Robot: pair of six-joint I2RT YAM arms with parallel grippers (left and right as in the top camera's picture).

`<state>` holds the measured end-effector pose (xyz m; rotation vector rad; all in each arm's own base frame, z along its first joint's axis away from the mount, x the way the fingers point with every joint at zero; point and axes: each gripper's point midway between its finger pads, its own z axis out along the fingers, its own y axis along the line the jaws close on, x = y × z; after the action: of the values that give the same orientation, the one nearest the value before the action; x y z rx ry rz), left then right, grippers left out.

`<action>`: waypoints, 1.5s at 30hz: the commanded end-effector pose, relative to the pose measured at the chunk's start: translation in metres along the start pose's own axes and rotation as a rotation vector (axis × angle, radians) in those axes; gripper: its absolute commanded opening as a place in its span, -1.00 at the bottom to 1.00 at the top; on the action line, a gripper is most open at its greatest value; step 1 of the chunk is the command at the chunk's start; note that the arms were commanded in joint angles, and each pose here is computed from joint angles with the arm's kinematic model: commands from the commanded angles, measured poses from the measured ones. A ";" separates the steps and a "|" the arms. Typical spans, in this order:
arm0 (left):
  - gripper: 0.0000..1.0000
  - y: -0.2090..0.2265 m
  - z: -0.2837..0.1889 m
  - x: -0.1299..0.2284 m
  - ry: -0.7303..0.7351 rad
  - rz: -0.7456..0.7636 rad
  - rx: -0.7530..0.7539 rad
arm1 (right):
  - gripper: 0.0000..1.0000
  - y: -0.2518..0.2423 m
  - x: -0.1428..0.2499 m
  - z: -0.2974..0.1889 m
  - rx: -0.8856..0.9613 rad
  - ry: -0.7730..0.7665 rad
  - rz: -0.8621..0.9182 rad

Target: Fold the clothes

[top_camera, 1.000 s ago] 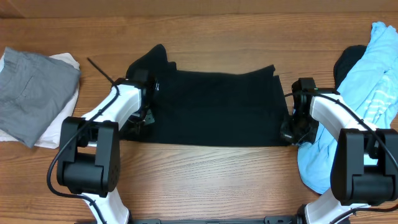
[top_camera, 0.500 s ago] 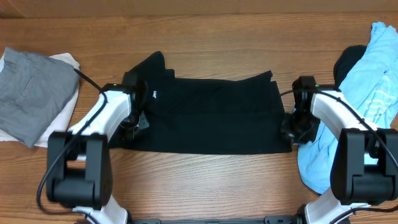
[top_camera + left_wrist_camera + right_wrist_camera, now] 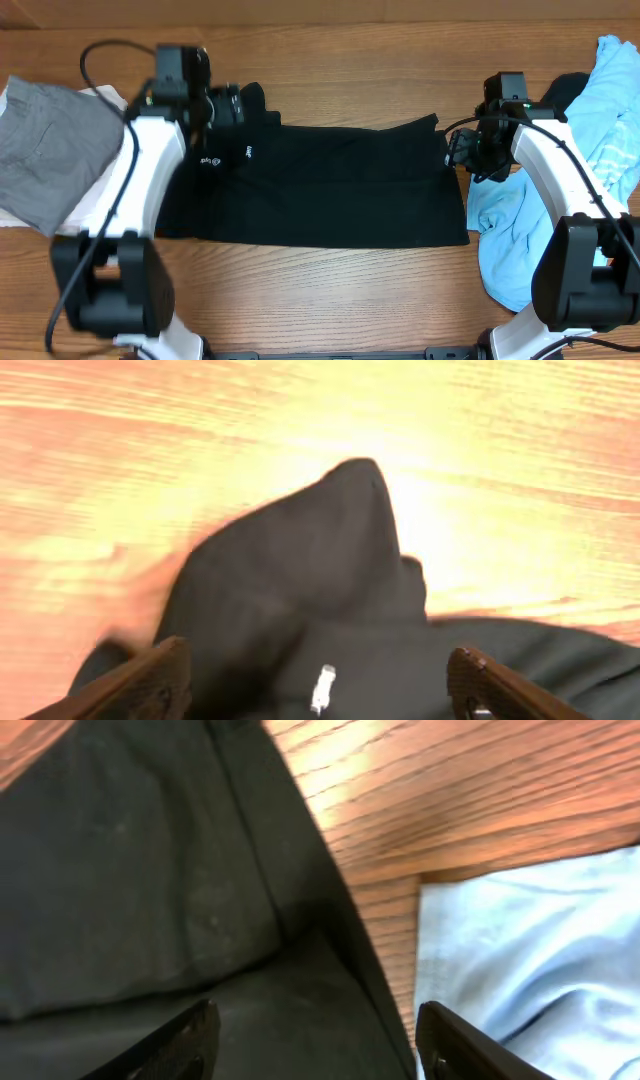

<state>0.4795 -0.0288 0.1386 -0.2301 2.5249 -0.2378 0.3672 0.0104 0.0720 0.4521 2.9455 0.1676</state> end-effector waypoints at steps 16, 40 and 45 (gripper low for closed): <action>0.55 0.007 0.150 0.000 0.155 0.013 0.187 | 0.32 0.012 -0.017 -0.016 -0.064 -0.076 -0.033; -0.92 -0.016 0.112 -0.025 0.132 -0.109 0.391 | 0.18 0.054 -0.116 0.042 -0.176 -0.400 -0.175; -0.92 -0.016 0.110 -0.025 0.135 -0.111 0.390 | 0.12 0.065 -0.119 0.073 -0.187 -0.402 -0.198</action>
<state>0.5576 -0.0493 0.0244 -0.2271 2.6113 -0.7589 0.5018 0.0280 0.0338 0.1897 2.5430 0.2675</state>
